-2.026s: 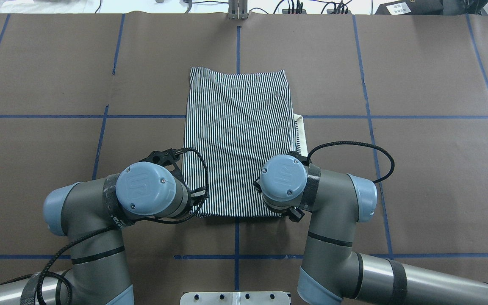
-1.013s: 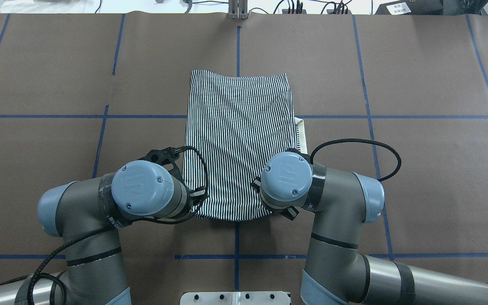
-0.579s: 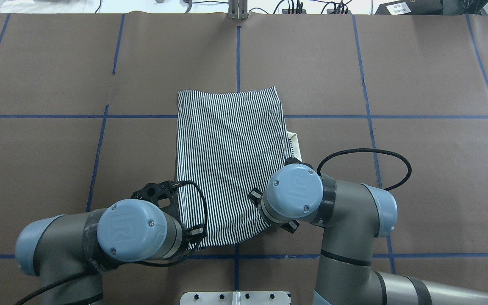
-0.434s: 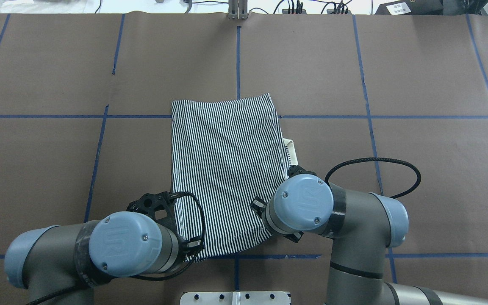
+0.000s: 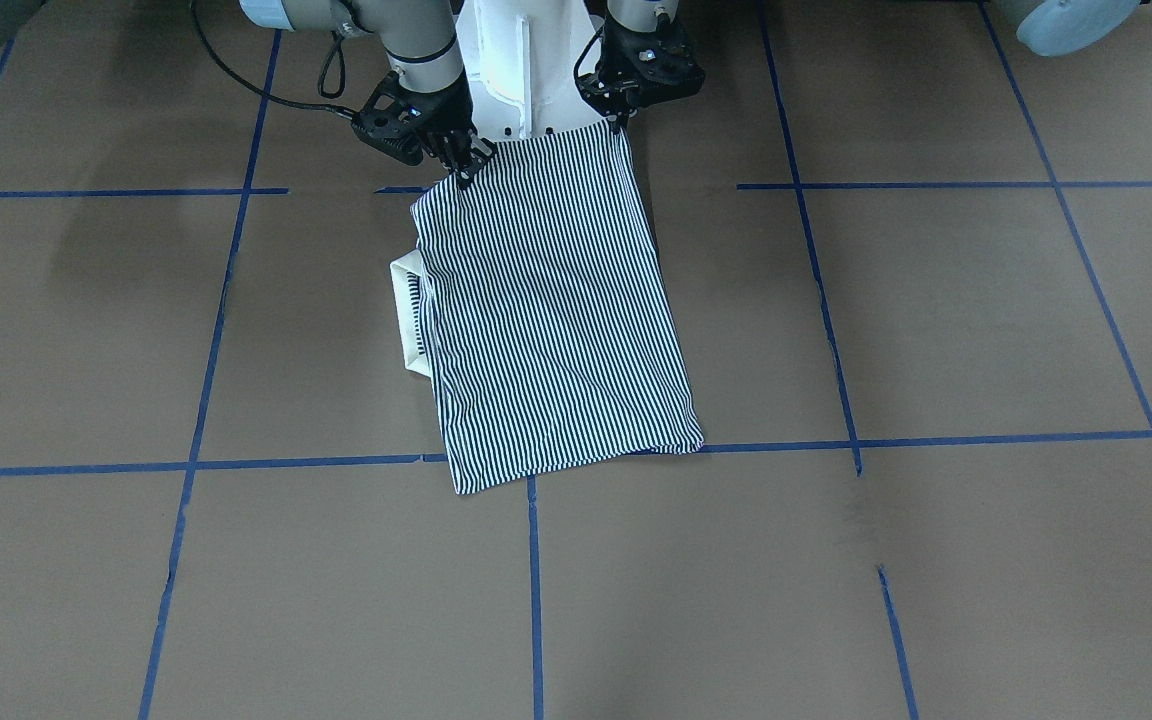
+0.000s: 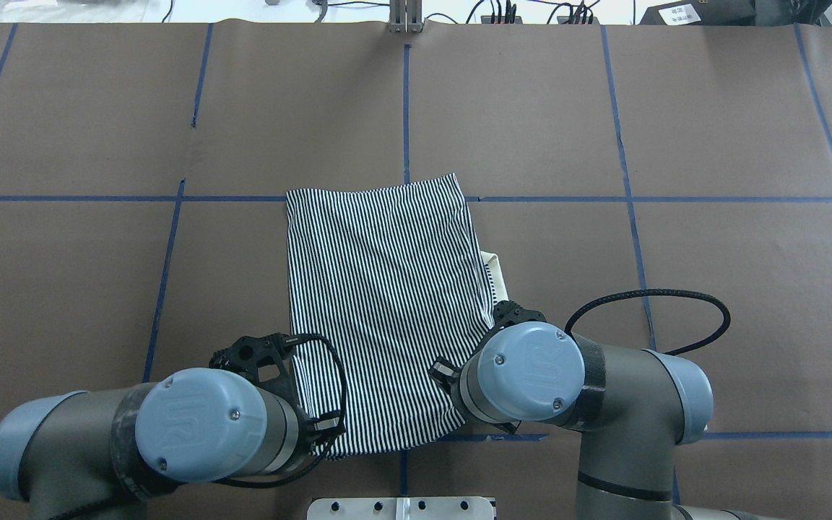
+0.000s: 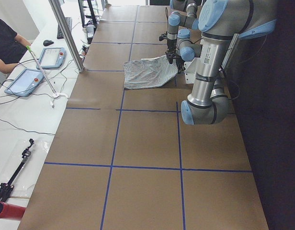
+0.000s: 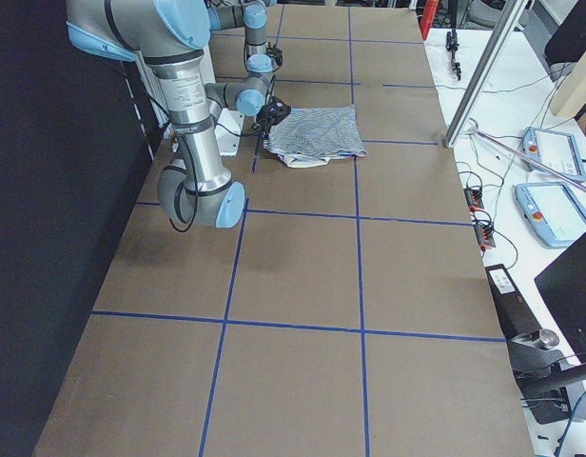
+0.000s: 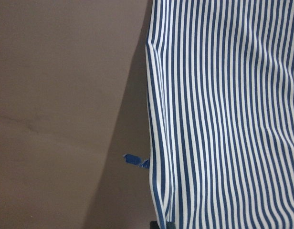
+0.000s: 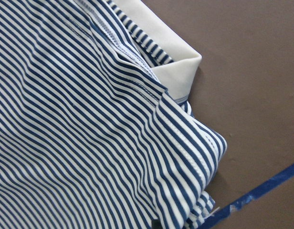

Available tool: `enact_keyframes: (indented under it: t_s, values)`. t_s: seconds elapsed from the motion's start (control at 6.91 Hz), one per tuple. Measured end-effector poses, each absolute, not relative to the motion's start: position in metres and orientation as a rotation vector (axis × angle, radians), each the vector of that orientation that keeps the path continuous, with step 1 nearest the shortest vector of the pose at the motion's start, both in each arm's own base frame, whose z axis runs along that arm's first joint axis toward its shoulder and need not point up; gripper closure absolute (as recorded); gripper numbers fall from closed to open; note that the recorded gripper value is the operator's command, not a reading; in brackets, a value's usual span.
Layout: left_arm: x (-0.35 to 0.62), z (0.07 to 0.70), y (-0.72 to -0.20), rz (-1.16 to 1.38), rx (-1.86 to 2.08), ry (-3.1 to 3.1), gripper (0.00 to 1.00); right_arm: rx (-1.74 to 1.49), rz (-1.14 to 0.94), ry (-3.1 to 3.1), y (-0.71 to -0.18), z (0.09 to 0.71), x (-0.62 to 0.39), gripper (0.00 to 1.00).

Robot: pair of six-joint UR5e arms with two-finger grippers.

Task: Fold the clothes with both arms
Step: 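Fold the held near edge over toward the far edge with both grippers, then lay the folded edge down on the far side and open both grippers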

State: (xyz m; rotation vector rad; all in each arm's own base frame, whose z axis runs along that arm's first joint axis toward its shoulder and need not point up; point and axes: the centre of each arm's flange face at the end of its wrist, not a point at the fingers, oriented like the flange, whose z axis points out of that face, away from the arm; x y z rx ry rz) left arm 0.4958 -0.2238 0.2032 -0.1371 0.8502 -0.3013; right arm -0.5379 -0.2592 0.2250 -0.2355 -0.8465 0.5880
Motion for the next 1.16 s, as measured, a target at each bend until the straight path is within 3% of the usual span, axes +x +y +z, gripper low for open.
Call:
enact_keyframes:
  t_s: [0.43, 1.16]
  values:
    - [0.484, 0.222, -0.306, -0.443, -0.068, 0.865, 1.00, -0.155, 0.615, -0.918, -0.317, 0.222, -0.551, 1.00]
    - [0.477, 0.240, -0.367, -0.509, -0.011, 0.888, 1.00, -0.072, 0.711, -0.936, -0.420, 0.199, -0.549, 1.00]
